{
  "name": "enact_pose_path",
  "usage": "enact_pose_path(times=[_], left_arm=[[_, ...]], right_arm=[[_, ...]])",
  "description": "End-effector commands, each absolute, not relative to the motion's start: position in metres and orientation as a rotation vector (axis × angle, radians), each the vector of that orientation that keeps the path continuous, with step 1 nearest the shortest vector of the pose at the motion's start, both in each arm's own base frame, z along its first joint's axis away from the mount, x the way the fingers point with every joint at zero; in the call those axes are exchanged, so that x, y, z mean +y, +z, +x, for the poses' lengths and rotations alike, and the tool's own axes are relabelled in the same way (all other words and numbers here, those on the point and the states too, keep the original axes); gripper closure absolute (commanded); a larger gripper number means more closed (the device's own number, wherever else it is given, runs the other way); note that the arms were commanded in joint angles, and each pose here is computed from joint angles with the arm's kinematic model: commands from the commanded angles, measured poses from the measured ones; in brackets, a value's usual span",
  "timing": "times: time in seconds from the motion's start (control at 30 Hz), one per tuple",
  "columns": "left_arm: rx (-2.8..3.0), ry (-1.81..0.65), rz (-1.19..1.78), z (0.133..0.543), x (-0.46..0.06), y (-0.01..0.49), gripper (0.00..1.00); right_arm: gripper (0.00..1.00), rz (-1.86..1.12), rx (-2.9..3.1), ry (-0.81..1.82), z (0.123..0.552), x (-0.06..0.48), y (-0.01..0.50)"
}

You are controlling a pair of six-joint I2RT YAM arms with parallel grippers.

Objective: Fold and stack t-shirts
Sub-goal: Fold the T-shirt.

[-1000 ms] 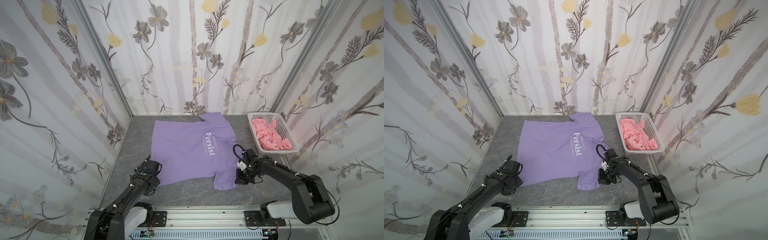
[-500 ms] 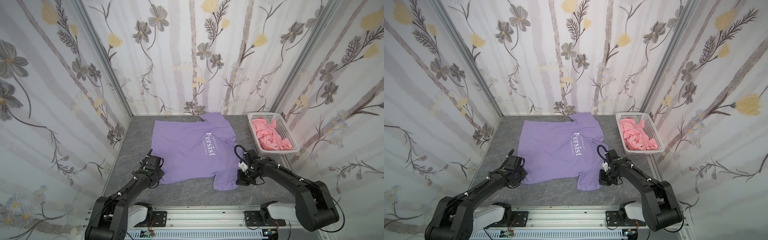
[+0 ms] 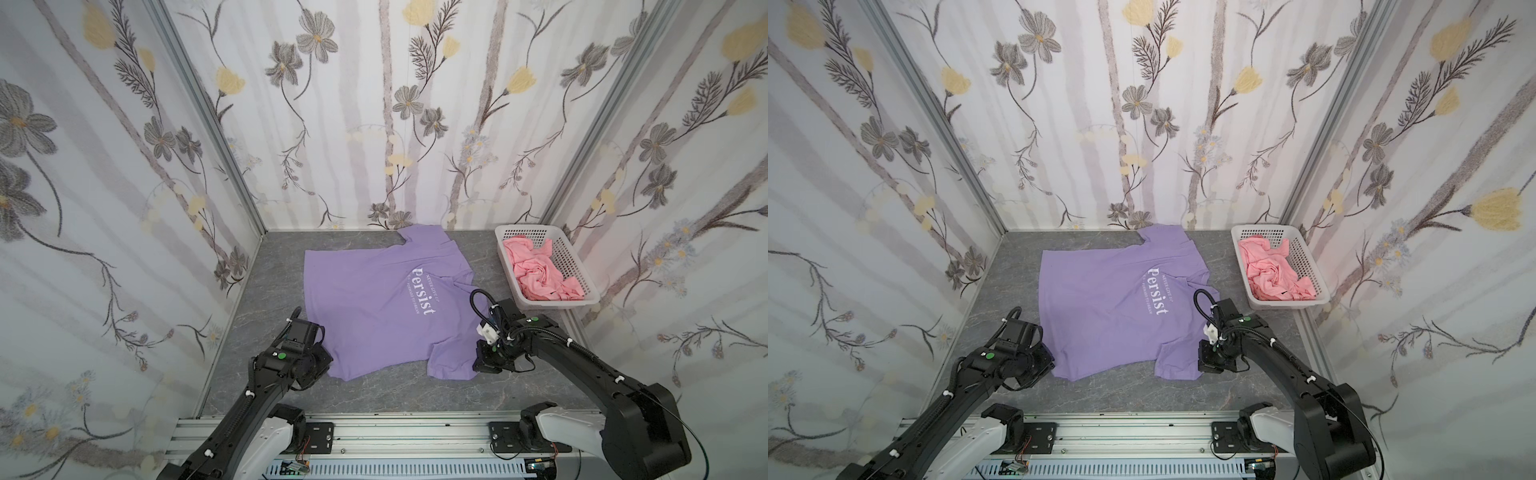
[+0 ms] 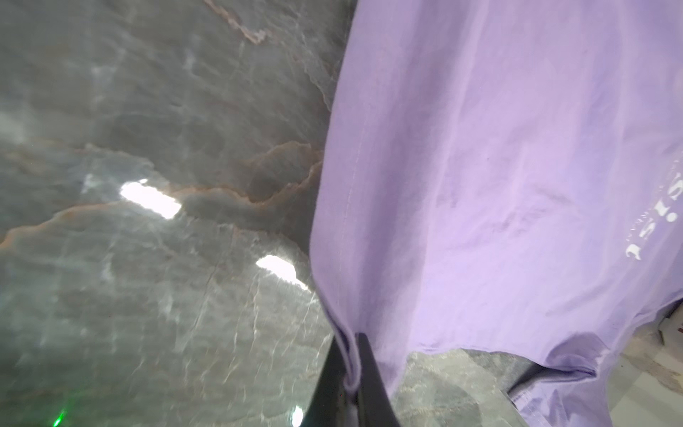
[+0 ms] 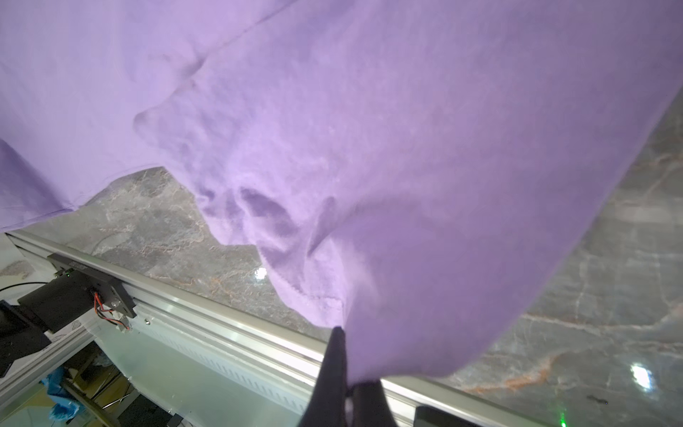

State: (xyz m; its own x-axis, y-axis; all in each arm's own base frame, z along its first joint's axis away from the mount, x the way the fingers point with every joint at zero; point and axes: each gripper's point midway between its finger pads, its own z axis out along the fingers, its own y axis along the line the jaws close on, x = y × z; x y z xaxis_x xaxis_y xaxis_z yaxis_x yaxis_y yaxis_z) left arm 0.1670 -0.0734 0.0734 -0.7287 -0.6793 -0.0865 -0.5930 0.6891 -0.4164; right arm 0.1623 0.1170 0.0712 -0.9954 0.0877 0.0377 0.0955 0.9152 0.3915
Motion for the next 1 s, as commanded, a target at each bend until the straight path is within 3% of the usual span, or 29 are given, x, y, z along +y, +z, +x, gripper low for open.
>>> enact_pose_path(times=[0.0,0.3,0.67,0.97], left_arm=[[2.673,-0.427,-1.148,0.142,-0.057,0.085,1.00],[2.540,-0.383,-1.089,0.180,-0.047,0.142,1.00],[2.445,-0.278,-1.123,0.186,-0.002,0.180,1.00],[2.449,-0.301,-1.124,0.202,0.000,0.168,1.00]], right_arm=[[1.00,-0.173,-2.998,-0.622,0.144,0.116,0.083],[1.00,-0.131,-3.019,-0.667,0.154,0.121,0.121],[1.00,-0.083,-3.113,-0.645,0.186,0.109,0.171],[1.00,-0.085,-3.109,-0.610,0.204,0.098,0.169]])
